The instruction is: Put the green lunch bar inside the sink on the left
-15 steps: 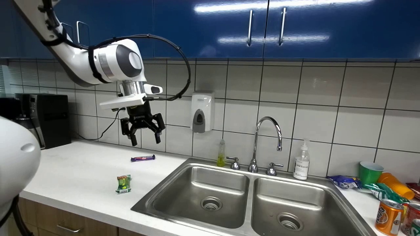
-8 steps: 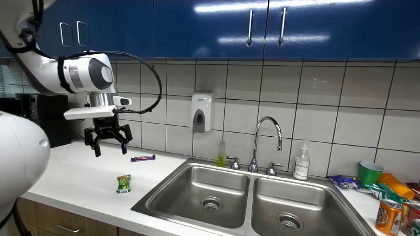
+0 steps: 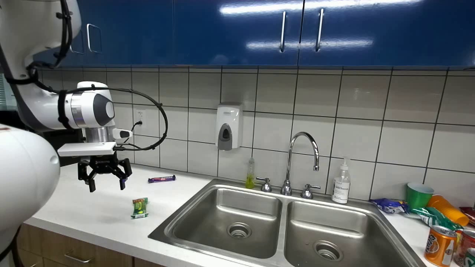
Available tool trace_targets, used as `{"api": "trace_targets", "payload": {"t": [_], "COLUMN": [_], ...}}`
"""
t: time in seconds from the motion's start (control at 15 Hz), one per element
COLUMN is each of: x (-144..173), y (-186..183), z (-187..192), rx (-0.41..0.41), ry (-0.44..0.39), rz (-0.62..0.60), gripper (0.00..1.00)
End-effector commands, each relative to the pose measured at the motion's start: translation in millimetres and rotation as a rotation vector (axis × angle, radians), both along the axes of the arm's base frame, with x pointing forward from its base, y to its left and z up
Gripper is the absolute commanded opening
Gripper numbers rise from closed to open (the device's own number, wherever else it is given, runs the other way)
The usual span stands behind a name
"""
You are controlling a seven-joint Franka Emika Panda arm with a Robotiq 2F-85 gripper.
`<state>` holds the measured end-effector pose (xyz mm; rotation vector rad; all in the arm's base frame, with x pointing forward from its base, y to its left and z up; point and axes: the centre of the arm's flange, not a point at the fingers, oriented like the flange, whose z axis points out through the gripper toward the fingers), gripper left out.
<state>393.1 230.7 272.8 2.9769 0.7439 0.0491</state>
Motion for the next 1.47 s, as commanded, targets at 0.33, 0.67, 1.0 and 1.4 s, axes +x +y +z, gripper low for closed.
{"api": "trace_targets", "payload": {"t": [0.33,0.67,1.0,1.4], "x": [94.0,120.4,123.9,121.9], "y": [-3.0,-15.4,-17.6,-22.6], "z": [-56.7,-72.3,-80.1,-82.8], "rx": [-0.023,-0.073,-0.084,-0.046], "ry": [-0.048,-0.012,0.033,0.059], "rz": [-0.043,-0.057,-0.03,0.023], "gripper": [1.0,1.0,1.0,1.0]}}
